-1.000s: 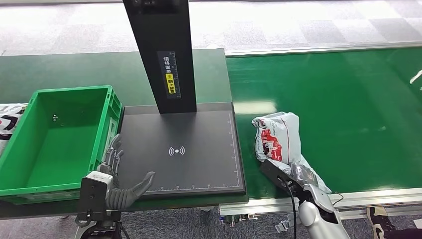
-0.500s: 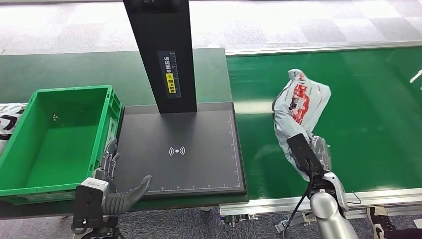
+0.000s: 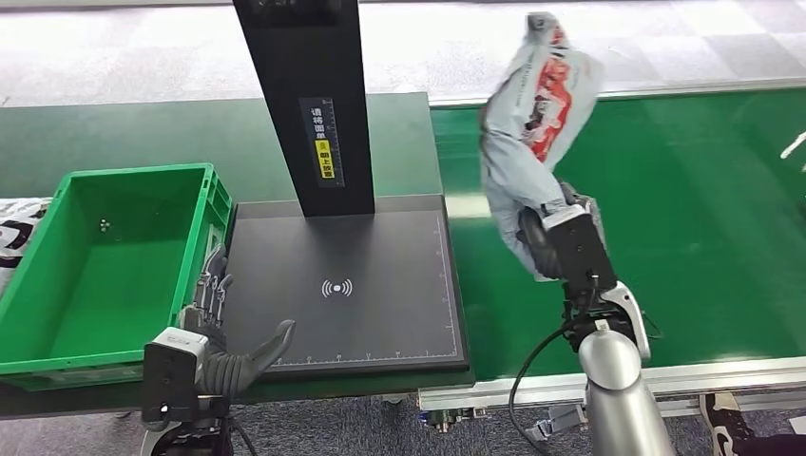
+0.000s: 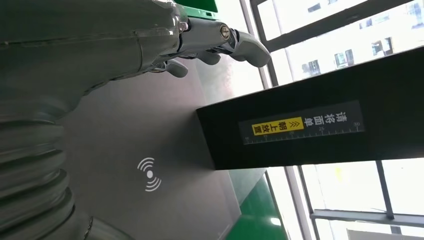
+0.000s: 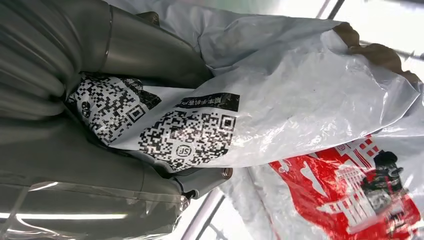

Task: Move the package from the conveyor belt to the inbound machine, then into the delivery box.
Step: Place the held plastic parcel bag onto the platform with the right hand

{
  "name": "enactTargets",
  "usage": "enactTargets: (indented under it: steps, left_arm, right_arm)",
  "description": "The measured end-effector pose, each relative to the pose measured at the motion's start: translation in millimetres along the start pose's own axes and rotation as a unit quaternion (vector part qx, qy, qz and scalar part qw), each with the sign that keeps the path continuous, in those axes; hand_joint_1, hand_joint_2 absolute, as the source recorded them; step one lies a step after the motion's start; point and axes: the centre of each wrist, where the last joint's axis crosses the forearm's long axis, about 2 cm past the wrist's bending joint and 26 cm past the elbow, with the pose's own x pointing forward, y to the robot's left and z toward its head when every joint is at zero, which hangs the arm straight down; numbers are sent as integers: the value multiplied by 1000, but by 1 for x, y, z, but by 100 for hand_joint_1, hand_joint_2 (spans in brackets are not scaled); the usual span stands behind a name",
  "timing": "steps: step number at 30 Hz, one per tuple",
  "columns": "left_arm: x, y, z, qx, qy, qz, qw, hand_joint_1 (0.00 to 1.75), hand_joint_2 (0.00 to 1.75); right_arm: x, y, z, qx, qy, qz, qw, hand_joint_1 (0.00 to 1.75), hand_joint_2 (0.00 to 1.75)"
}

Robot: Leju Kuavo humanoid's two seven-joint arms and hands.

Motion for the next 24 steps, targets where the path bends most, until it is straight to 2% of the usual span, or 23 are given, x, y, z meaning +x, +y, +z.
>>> enactTargets:
  steps: [4, 7, 11, 16, 22, 24]
  left_arm:
    - [-1, -2, -5, -6, -2, 2, 1000, 0, 175]
    - [-3, -4, -9, -13, -1, 2, 1000, 0, 175]
    - [-6, -5, -12, -20, 2, 3, 1000, 0, 175]
    - [-10, -8, -14, -23, 4, 3, 1000, 0, 175]
    - [-12, -10, -12, -18, 10, 5, 1000, 0, 175]
    - [-12, -11, -11, -16, 11, 5, 1000, 0, 175]
  right_arm:
    - [15, 44, -5, 124, 2, -45, 991, 175, 175]
    - [17, 71, -6, 214, 13, -84, 973, 175, 175]
    - [14, 98, -3, 298, 29, -127, 946, 175, 175]
    - [7, 120, 3, 366, 56, -159, 915, 175, 175]
    - [-6, 125, 0, 386, 94, -164, 903, 175, 175]
    - [-11, 124, -3, 385, 110, -160, 902, 87, 175]
